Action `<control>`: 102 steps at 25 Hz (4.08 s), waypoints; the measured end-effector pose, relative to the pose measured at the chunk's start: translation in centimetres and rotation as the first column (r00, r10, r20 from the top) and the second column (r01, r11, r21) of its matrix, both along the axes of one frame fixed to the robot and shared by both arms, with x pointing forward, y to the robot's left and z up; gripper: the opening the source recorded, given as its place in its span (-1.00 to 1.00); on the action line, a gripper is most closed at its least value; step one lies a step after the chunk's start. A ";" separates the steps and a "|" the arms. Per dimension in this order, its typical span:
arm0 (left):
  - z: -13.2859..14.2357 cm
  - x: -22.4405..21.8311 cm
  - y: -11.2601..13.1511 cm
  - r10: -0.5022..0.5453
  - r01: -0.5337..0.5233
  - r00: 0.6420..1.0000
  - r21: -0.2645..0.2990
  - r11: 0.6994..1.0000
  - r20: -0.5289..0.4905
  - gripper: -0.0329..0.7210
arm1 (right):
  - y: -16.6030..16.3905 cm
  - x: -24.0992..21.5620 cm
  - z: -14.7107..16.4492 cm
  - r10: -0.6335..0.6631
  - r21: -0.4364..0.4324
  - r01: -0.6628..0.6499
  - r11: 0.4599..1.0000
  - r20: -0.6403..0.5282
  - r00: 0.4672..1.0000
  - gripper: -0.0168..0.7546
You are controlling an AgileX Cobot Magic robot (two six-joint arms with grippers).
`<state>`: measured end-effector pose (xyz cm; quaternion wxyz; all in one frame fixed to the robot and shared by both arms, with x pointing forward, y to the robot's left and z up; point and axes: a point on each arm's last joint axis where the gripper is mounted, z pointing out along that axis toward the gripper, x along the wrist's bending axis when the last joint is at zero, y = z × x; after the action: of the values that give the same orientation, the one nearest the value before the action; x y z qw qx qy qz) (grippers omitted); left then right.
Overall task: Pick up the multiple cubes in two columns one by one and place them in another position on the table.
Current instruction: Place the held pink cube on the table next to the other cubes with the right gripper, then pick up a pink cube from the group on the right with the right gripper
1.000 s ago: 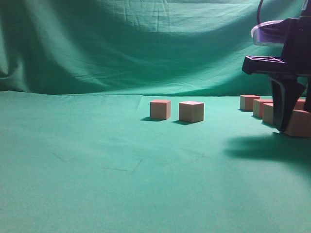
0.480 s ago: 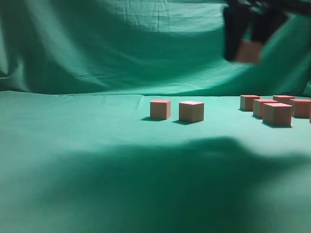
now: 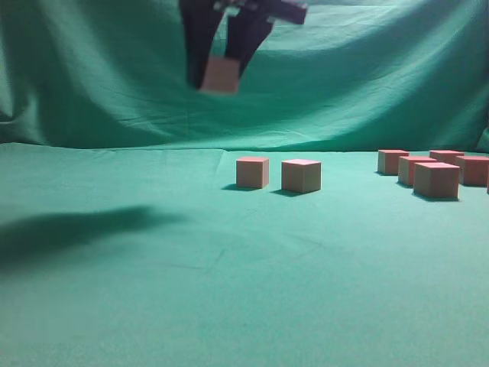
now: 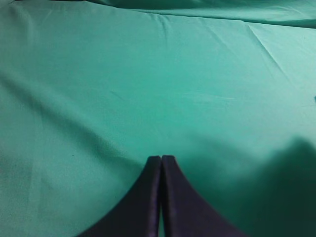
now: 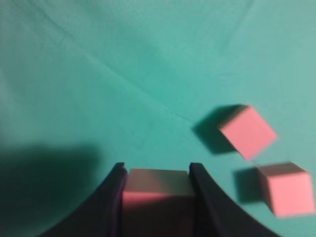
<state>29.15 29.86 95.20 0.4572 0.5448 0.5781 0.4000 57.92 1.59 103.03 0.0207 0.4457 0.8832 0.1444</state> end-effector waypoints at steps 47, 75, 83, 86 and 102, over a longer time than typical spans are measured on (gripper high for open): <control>0.0 0.0 0.0 0.000 0.000 1.000 0.000 1.000 0.000 -0.91 | 3.0 3.9 -8.6 -0.170 -0.082 0.175 0.981 0.063 0.983 -0.17; 0.0 0.0 0.0 0.000 0.000 1.000 0.000 1.000 0.000 -0.91 | 1.5 4.8 4.5 -0.122 0.016 0.125 0.992 0.384 0.915 0.13; 0.0 0.0 0.0 0.000 0.000 1.000 0.000 1.000 0.000 -0.91 | -5.5 2.8 15.3 -0.240 0.138 0.197 0.971 0.483 0.842 0.13; 0.0 0.0 0.0 0.000 0.000 1.000 0.000 1.000 0.000 -0.91 | -9.1 0.3 20.0 -0.283 0.195 0.209 0.958 0.530 0.799 0.13; 0.0 0.0 0.0 0.000 0.000 1.000 0.000 1.000 0.000 -0.91 | -26.4 -7.9 10.8 -0.550 -0.030 0.564 0.825 0.186 0.814 0.13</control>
<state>29.15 29.86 95.20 0.4572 0.5448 0.5781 0.4000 50.05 -24.83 113.83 0.1557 0.6694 0.7142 0.1324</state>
